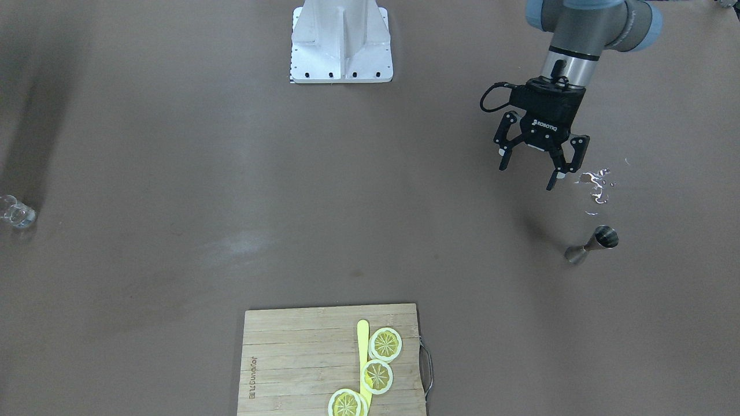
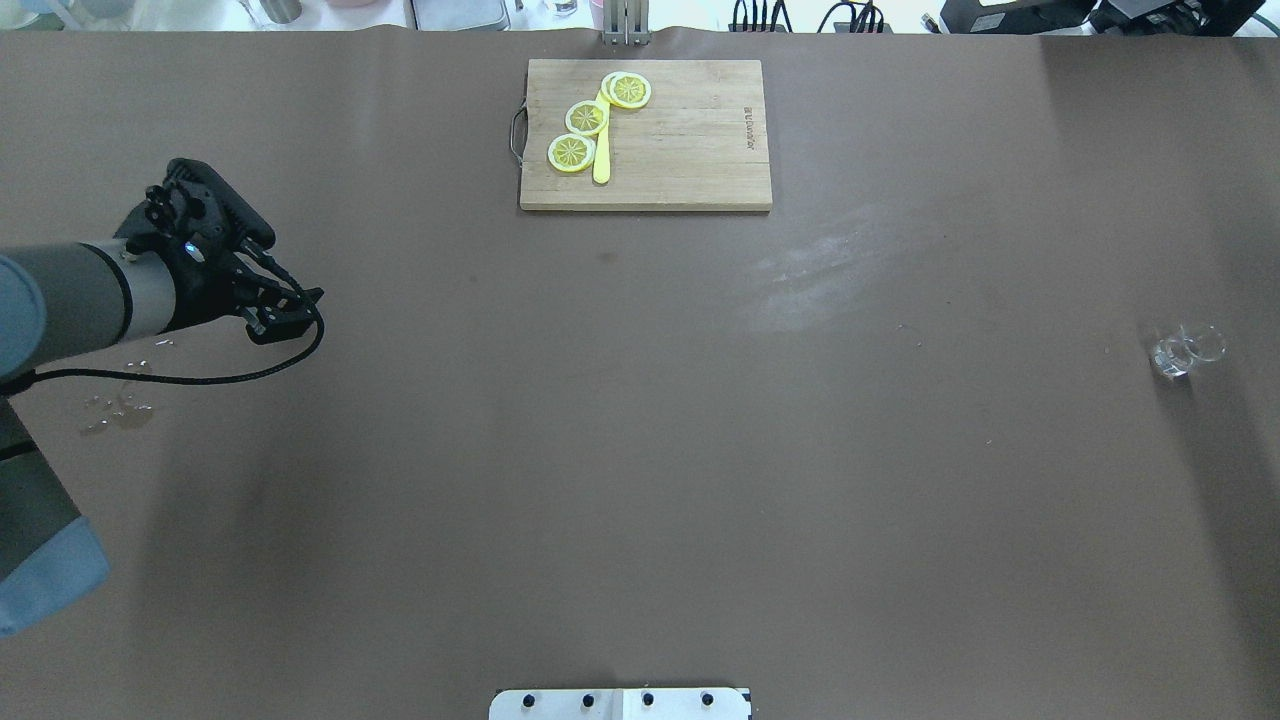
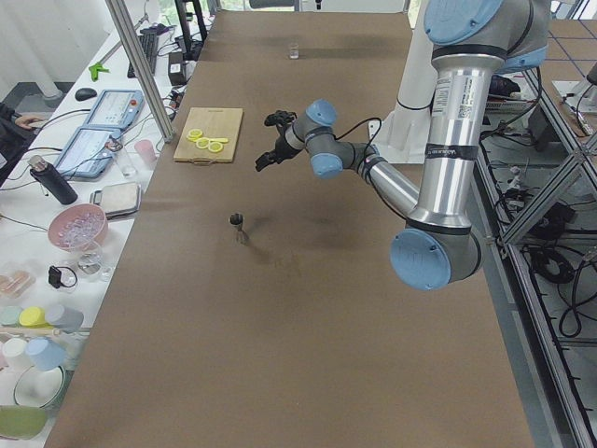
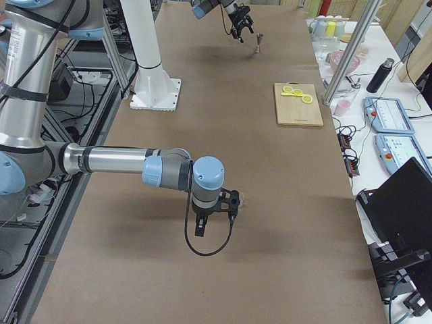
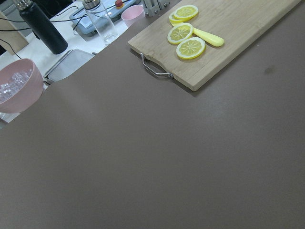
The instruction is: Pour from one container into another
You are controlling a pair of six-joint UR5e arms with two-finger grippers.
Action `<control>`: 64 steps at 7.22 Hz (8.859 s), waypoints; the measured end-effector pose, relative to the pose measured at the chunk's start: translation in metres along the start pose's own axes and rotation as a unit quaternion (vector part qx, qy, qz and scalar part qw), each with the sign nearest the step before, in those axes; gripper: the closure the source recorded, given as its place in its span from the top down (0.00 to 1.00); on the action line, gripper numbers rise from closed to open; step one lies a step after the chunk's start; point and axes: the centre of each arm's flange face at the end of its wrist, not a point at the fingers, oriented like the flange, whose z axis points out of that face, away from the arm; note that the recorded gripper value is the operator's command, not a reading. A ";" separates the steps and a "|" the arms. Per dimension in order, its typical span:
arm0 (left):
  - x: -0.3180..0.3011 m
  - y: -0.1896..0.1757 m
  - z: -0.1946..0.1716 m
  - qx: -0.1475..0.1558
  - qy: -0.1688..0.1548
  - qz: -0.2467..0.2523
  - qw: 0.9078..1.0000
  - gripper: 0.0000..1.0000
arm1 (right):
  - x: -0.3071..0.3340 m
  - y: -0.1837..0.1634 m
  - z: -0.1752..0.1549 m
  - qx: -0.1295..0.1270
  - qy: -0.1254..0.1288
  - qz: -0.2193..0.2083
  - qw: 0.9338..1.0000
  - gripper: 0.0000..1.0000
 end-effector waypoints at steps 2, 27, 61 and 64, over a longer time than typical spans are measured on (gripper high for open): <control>-0.054 0.003 -0.017 -0.014 0.025 0.014 0.999 0.97 | 0.000 0.000 0.000 0.000 0.000 0.000 1.000 1.00; -0.327 0.380 -0.168 -0.336 0.064 -0.327 0.881 0.98 | -0.004 0.004 0.000 0.000 -0.023 0.001 1.000 1.00; -0.340 0.338 -0.165 -0.287 0.025 -0.380 0.879 0.98 | 0.001 0.006 0.005 -0.006 -0.022 0.007 1.000 1.00; -0.340 0.337 -0.165 -0.287 0.025 -0.380 0.879 0.98 | 0.002 0.006 0.006 -0.006 -0.022 0.008 1.000 1.00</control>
